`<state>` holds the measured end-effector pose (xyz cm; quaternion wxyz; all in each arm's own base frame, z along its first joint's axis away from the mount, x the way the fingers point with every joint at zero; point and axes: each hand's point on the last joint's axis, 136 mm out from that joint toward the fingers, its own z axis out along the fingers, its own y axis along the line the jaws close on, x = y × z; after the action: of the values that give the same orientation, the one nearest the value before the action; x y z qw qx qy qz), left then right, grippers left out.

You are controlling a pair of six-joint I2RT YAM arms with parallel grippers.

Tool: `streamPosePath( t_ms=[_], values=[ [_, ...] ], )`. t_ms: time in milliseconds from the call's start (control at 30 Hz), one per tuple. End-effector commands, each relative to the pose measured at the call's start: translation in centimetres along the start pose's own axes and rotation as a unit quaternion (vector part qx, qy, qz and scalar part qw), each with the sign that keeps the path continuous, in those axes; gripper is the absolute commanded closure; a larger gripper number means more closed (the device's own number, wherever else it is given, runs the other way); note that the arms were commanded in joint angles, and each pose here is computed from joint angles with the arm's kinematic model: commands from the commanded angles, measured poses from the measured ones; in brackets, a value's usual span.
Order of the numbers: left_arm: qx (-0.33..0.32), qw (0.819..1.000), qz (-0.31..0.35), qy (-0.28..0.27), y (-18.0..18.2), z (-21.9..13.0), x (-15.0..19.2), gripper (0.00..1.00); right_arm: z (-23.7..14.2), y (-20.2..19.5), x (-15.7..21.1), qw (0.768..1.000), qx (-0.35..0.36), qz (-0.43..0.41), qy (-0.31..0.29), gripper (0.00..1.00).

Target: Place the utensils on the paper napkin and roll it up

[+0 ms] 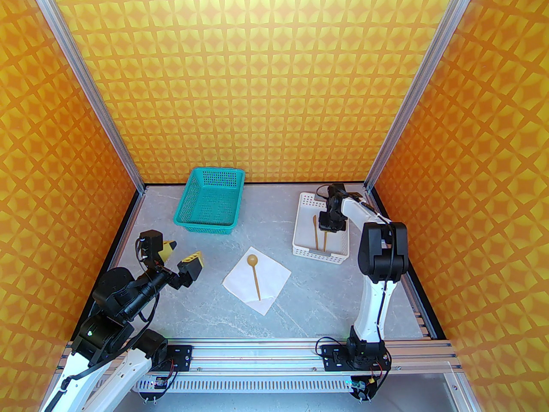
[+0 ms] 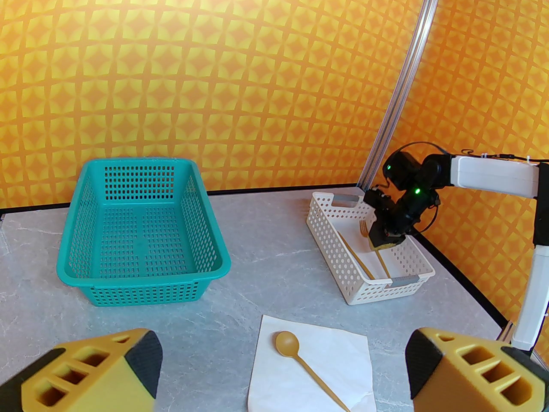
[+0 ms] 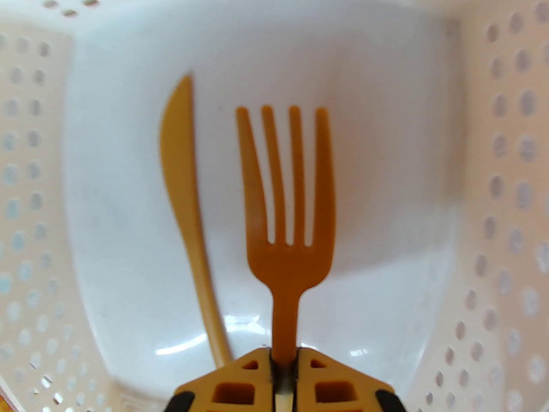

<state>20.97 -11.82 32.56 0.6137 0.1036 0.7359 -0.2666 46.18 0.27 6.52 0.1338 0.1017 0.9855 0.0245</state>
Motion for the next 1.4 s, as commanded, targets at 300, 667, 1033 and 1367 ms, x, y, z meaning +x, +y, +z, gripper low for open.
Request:
streamPosePath(
  t_ms=[300,667,1033,1367],
  values=[
    [0.004,1.000,-0.011,0.002,-0.1,0.1,-0.2,0.01,-8.3,1.6,-1.6,0.997,-0.043,0.000,-0.069,0.88],
    [-0.011,0.999,-0.032,0.015,0.6,0.6,0.8,0.01,-12.4,4.7,1.0,0.993,-0.074,-0.026,-0.092,0.89],
    [-0.024,0.998,-0.051,0.025,1.3,1.2,1.9,0.01,-14.5,11.1,7.7,0.986,-0.119,-0.061,-0.103,0.88],
    [-0.030,0.997,-0.067,0.031,1.7,1.6,2.8,0.01,-12.7,17.0,14.8,0.981,-0.161,-0.086,-0.068,0.88]
  ],
)
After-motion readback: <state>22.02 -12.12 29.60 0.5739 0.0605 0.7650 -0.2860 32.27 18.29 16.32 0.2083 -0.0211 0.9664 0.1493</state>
